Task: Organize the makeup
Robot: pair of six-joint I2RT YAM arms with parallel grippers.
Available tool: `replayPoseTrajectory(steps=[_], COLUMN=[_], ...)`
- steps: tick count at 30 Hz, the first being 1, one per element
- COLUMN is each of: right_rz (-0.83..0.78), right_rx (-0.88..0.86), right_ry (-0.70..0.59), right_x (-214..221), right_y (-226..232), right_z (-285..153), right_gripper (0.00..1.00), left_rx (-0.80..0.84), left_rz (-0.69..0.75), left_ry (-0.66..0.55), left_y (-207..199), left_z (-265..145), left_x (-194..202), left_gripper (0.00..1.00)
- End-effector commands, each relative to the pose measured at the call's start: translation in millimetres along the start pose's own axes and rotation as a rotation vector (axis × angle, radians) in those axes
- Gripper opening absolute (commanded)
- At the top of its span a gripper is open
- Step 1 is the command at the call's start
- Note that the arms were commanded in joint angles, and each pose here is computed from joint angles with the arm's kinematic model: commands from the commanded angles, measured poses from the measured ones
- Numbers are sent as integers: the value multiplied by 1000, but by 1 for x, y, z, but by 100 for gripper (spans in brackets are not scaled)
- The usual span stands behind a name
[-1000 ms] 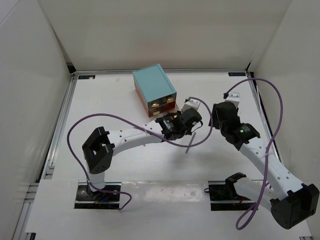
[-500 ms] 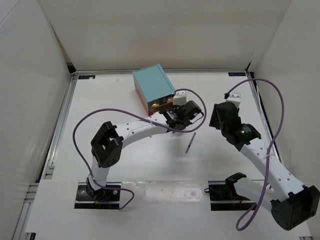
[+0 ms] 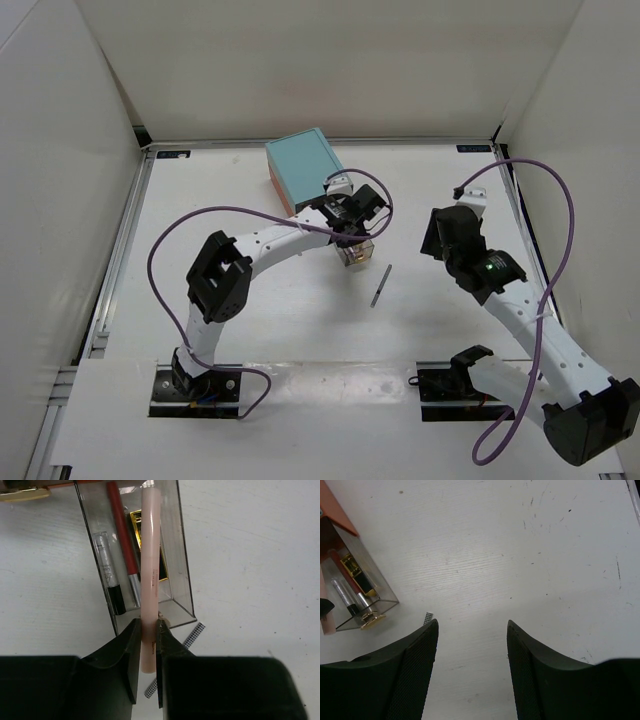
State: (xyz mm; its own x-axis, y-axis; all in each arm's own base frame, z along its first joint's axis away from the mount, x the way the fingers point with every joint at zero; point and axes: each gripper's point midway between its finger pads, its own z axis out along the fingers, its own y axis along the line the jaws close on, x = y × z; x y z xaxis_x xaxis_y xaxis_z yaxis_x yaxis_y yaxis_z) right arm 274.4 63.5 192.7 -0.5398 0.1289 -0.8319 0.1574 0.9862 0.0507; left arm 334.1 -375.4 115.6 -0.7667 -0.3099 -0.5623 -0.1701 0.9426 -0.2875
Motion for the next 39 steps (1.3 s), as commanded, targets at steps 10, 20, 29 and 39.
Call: replayPoseTrajectory(steps=[10,20,29,39], right_rz=[29,18,14,93], right_rx=[37,42,-35,-320], right_ry=[-34,-20,135,288], right_x=[-10,-7,34,91], right_y=[-8,-10,6,79], right_z=[-7,-5,-1,19], right_gripper=[61,61,63,56], left_rx=[29,44,125,64], left_rz=[-57,-46,62,93], left_ry=[69,34,-29,-271], left_y=[-5,-10,-24,49], left_z=[6,17,-10,-95], left_x=[-7,-22,-33,-66], left_gripper=[12,71,92,98])
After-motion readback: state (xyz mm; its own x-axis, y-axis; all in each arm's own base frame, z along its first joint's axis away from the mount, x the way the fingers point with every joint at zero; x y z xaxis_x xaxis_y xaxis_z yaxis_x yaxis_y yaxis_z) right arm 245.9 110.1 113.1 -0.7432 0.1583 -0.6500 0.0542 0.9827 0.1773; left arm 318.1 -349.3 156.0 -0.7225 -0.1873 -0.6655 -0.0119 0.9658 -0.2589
